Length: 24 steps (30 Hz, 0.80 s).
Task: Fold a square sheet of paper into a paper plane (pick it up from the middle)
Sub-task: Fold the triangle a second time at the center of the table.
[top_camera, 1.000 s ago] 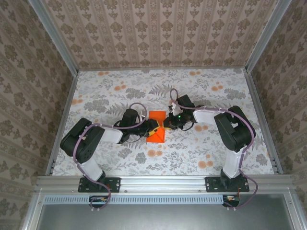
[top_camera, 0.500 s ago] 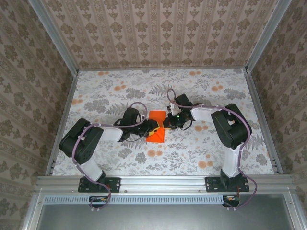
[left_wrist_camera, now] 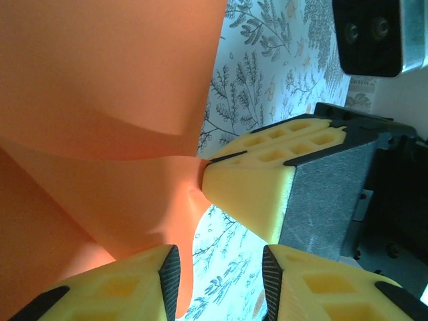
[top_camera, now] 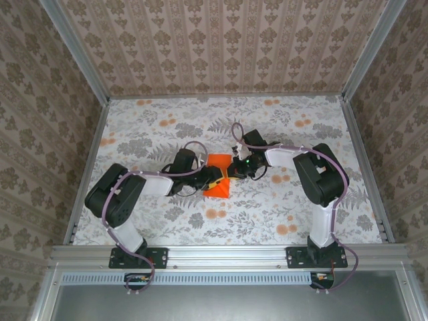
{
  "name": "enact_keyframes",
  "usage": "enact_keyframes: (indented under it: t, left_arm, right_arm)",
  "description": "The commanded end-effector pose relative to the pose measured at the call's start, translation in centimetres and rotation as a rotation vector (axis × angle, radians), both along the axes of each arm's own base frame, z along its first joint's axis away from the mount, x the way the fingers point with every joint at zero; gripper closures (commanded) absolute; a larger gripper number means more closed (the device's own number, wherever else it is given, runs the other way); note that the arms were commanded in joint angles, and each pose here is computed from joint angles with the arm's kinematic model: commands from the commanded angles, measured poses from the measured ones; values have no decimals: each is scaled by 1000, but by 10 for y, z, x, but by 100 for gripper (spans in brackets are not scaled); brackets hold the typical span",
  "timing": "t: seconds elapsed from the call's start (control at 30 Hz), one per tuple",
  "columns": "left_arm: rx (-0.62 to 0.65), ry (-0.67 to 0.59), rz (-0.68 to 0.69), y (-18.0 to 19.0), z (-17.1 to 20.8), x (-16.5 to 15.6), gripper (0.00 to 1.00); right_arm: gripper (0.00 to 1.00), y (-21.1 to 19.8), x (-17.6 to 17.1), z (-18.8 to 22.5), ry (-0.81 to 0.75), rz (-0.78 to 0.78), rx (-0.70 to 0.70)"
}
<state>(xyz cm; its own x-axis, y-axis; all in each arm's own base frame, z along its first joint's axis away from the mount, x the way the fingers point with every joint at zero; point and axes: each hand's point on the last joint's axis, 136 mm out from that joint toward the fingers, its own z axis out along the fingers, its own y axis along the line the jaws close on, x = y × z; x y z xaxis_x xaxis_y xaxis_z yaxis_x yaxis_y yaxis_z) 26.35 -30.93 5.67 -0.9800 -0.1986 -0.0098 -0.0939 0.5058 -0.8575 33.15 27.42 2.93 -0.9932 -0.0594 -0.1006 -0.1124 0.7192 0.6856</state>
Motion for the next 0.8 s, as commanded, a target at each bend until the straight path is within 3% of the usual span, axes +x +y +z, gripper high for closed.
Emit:
enact_keyframes:
  t: [0.0,0.77]
  left_arm:
    - [-10,-30,-28,-7,6,4,60]
    - [8,-11,-32,-8,-5,5,60]
  right_arm:
    - [97,0,0,-6,1,18,-30]
    - [98,-1,3,-13,12,18,-48]
